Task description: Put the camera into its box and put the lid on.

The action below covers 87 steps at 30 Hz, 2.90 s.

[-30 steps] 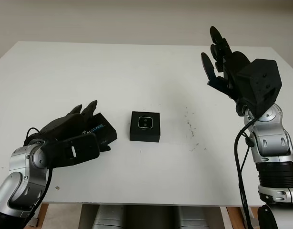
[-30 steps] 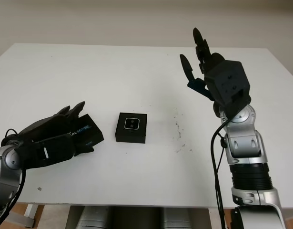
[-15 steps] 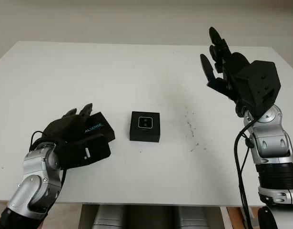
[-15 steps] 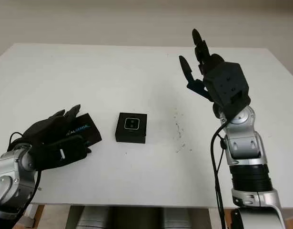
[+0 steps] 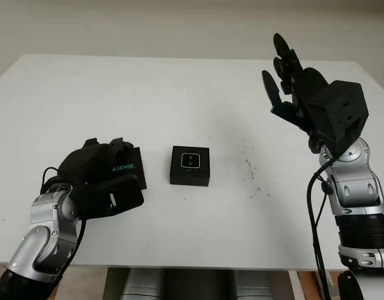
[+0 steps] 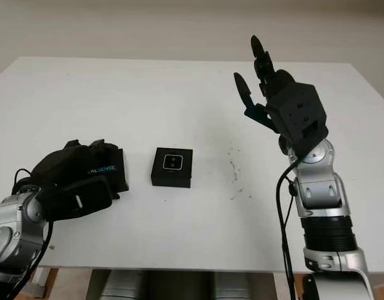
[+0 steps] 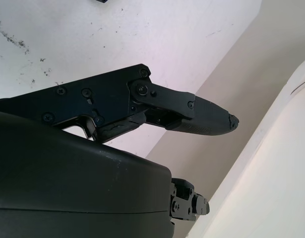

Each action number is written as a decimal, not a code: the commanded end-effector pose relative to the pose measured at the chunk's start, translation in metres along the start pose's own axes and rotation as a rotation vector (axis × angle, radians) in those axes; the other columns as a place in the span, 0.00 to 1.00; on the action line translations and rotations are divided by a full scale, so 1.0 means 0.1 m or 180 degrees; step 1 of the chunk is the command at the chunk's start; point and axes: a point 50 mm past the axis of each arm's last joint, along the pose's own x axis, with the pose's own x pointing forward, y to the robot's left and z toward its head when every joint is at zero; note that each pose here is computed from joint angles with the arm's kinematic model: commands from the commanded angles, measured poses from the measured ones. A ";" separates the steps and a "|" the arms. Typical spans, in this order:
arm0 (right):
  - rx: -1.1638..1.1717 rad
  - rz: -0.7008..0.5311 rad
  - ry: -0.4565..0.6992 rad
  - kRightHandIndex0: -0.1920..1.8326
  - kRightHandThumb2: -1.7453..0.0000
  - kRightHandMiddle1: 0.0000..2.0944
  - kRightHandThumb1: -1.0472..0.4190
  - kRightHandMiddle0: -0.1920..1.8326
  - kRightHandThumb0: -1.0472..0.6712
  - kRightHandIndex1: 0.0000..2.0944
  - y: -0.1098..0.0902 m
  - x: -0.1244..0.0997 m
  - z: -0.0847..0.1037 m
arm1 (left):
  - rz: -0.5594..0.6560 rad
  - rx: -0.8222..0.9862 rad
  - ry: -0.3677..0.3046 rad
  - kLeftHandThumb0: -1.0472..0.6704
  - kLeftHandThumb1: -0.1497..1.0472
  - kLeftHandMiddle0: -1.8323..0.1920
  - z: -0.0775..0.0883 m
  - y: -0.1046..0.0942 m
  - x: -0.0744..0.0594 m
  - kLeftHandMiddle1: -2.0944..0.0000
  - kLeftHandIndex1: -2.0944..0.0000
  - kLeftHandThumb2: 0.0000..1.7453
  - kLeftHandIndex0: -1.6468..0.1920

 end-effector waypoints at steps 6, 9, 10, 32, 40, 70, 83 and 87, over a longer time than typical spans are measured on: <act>0.0024 -0.0007 -0.0083 0.08 0.61 0.03 0.00 0.07 0.23 0.03 0.02 -0.01 0.02 | 0.0232 -0.0282 -0.0055 0.51 0.97 0.75 -0.01 0.13 0.01 0.14 0.22 0.03 0.83; 0.0019 0.0008 -0.0067 0.08 0.62 0.03 0.00 0.07 0.22 0.03 0.03 -0.02 0.01 | 0.0364 -0.0325 -0.0106 0.50 0.97 0.77 0.01 0.21 0.02 0.15 0.23 0.03 0.82; 0.0030 0.0018 -0.0067 0.07 0.62 0.03 0.00 0.07 0.22 0.03 0.03 -0.02 0.01 | 0.0412 -0.0393 -0.0139 0.51 0.96 0.77 0.02 0.25 0.03 0.15 0.23 0.03 0.82; 0.0156 0.0246 -0.0098 0.06 0.65 0.03 0.00 0.07 0.22 0.02 0.27 -0.01 -0.01 | -0.0520 -0.0135 -0.0678 0.48 0.91 0.64 0.69 0.82 0.58 0.28 0.34 0.03 0.69; 0.0026 0.0197 -0.0062 0.07 0.67 0.04 0.00 0.09 0.20 0.03 0.36 0.00 -0.02 | -0.0754 -0.0148 -0.0731 0.46 0.90 0.59 0.87 0.70 0.71 0.25 0.34 0.03 0.67; -0.0048 0.0134 -0.0163 0.10 0.67 0.05 0.00 0.10 0.17 0.03 0.39 0.05 0.06 | -0.1358 -0.0310 -0.0358 0.50 0.90 0.62 1.21 0.41 0.82 0.17 0.26 0.03 0.66; -0.0080 0.0124 -0.0151 0.09 0.67 0.05 0.00 0.09 0.19 0.03 0.38 0.04 0.06 | -0.1598 -0.0409 -0.0218 0.51 0.89 0.62 1.26 0.41 0.76 0.18 0.22 0.03 0.71; -0.0039 0.0123 -0.0135 0.09 0.67 0.05 0.00 0.09 0.19 0.02 0.39 0.04 0.06 | -0.1709 -0.0407 -0.0186 0.51 0.89 0.64 1.25 0.39 0.73 0.18 0.23 0.03 0.72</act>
